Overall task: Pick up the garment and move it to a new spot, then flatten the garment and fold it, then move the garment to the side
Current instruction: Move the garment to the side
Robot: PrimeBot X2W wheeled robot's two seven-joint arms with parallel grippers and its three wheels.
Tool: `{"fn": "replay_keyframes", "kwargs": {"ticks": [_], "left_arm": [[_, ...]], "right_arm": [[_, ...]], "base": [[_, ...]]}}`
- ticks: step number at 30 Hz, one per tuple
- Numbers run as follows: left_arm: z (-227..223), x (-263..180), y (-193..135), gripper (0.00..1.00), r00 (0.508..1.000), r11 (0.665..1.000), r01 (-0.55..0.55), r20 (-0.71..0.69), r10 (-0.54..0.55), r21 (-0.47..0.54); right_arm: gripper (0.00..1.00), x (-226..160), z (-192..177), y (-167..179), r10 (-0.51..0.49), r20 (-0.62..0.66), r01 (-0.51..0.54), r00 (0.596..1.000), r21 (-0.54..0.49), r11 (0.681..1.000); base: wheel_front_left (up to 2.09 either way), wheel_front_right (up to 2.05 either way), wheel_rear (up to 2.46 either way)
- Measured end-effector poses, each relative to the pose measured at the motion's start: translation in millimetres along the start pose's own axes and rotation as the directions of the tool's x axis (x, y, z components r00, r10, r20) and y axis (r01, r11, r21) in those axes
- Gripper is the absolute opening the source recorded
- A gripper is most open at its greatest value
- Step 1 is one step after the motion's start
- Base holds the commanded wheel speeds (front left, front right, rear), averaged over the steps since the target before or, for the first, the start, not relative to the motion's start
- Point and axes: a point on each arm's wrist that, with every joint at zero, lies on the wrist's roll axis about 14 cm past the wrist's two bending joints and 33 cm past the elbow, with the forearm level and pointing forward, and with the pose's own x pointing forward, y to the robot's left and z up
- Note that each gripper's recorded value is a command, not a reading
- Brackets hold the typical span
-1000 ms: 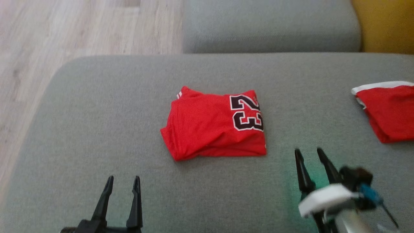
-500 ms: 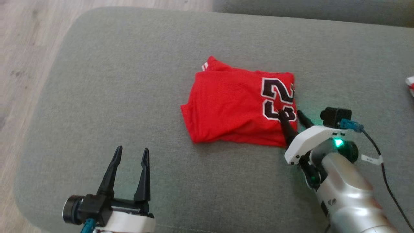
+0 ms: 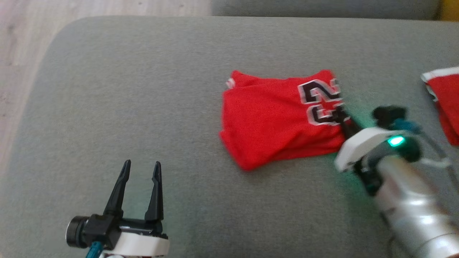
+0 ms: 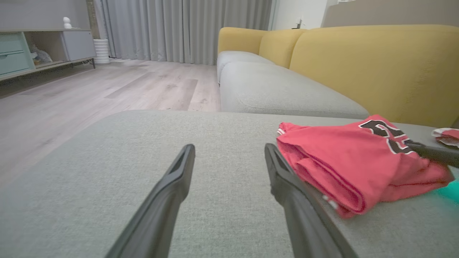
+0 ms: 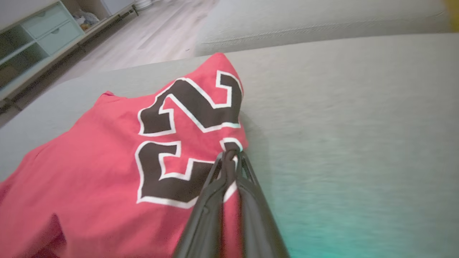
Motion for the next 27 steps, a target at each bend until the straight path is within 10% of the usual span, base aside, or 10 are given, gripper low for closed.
{"fn": "replay_keyframes", "kwargs": {"ticks": [8, 23, 25, 26, 27], "left_arm": [[-7, 20, -24, 1.0, 0.995, 0.995, 0.095, -0.017, -0.094, 0.011], [-26, 54, -38, 1.0, 0.985, 0.986, 0.166, -0.057, -0.165, 0.006], [-22, 56, -39, 1.0, 0.985, 0.985, 0.17, -0.045, -0.169, 0.008], [-18, 57, -39, 1.0, 0.985, 0.985, 0.17, -0.033, -0.17, 0.009], [-14, 59, -39, 1.0, 0.985, 0.985, 0.17, -0.018, -0.17, 0.01]], "right_arm": [[0.0, -41, 34, -130, -0.234, 0.036, 0.237, 0.972, -0.131, 0.963], [0.0, -86, 105, -257, -0.494, 0.154, 0.516, 0.856, -0.186, 0.836], [0.4, -95, 104, -267, -0.526, 0.139, 0.544, 0.839, -0.179, 0.82], [1.0, -99, 104, -270, -0.537, 0.137, 0.554, 0.832, -0.184, 0.812], [1.0, -104, 107, -273, -0.543, 0.143, 0.561, 0.828, -0.205, 0.802]], "base": [[0.0, 0.0, 0.0], [0.0, 0.0, 0.0], [0.0, 0.0, 0.0], [0.0, 0.0, 0.0], [0.0, 0.0, 0.0]]}}
